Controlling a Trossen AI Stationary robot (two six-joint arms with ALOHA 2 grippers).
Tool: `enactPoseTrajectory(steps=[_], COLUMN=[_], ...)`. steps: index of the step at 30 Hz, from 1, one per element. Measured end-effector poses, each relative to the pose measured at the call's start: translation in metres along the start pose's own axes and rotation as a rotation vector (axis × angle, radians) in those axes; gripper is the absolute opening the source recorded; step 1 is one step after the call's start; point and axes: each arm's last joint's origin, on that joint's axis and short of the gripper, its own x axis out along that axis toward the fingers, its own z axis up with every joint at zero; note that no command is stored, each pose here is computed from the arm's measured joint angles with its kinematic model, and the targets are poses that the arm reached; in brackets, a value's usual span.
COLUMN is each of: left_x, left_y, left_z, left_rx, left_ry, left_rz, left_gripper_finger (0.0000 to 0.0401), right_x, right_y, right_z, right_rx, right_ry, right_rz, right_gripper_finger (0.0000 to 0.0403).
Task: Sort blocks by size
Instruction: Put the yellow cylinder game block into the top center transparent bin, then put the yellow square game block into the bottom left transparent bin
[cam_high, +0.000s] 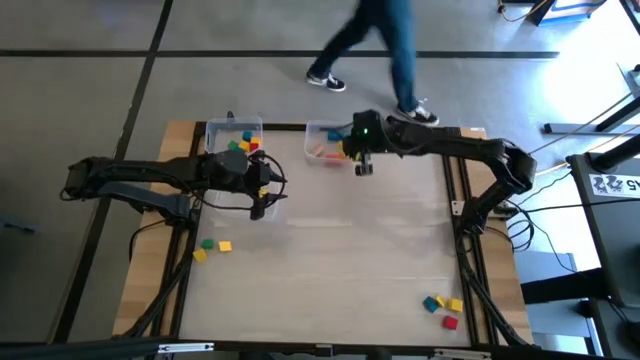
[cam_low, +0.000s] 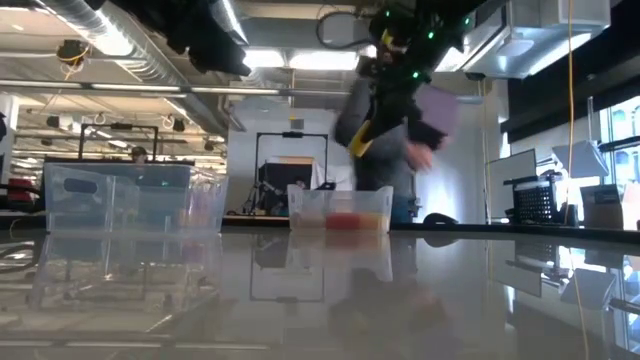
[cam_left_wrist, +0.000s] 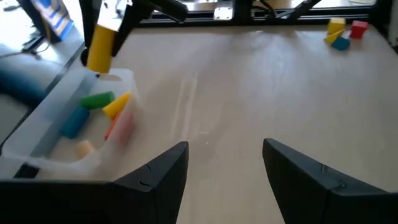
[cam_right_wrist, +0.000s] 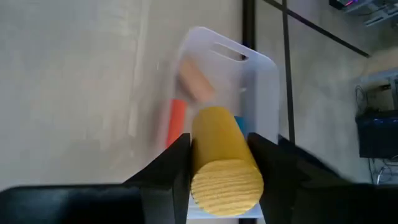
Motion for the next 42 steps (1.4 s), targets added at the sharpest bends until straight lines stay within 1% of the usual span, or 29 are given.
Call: enactPoseTrajectory(steps=[4, 8, 12, 16, 20, 28, 30, 32, 35, 40, 42], left_x=[0.0, 0.0, 0.0, 0.0, 0.0, 0.0, 0.0, 0.0, 0.0, 0.0, 0.0], left_y=[0.001, 0.002, 0.002, 0.002, 0.002, 0.002, 0.002, 0.002, 0.002, 0.002, 0.002], left_z=[-0.002, -0.002, -0.001, -0.001, 0.0, 0.0, 0.0, 0.0, 0.0, 0.0, 0.0], left_rx=[-0.017, -0.033, -0.041, -0.043, -0.04, -0.031, -0.031, -0.031, -0.03, -0.001, -0.006], left_ry=[0.023, 0.018, 0.006, 0.007, 0.004, 0.005, 0.005, 0.005, 0.004, 0.003, 0.006], left_rz=[0.043, 0.052, 0.058, 0.059, 0.065, 0.074, 0.074, 0.074, 0.074, 0.074, 0.073], left_gripper_finger=[0.0205, 0.0205, 0.0205, 0.0205, 0.0205, 0.0205, 0.0205, 0.0205, 0.0205, 0.0205, 0.0205], right_x=[0.024, 0.052, 0.076, 0.093, 0.102, 0.102, 0.097, 0.081, 0.042, -0.017, -0.034], right_y=[-0.017, -0.027, -0.029, -0.024, -0.02, -0.021, -0.019, -0.016, -0.009, 0.022, 0.036], right_z=[-0.012, -0.026, -0.038, -0.042, -0.046, -0.046, -0.045, -0.037, -0.015, 0.013, 0.021], right_rx=[0.007, 0.032, 0.053, 0.055, 0.055, 0.058, 0.053, 0.043, 0.004, -0.065, -0.089], right_ry=[-0.032, -0.03, -0.037, -0.034, -0.017, -0.003, 0.004, -0.009, -0.049, -0.066, -0.084], right_rz=[-0.021, -0.043, -0.011, 0.001, 0.021, 0.005, 0.027, 0.055, 0.081, 0.142, 0.174], right_gripper_finger=[0.0137, 0.0137, 0.0137, 0.0143, 0.0165, 0.0228, 0.0239, 0.0244, 0.0241, 0.0231, 0.0229])
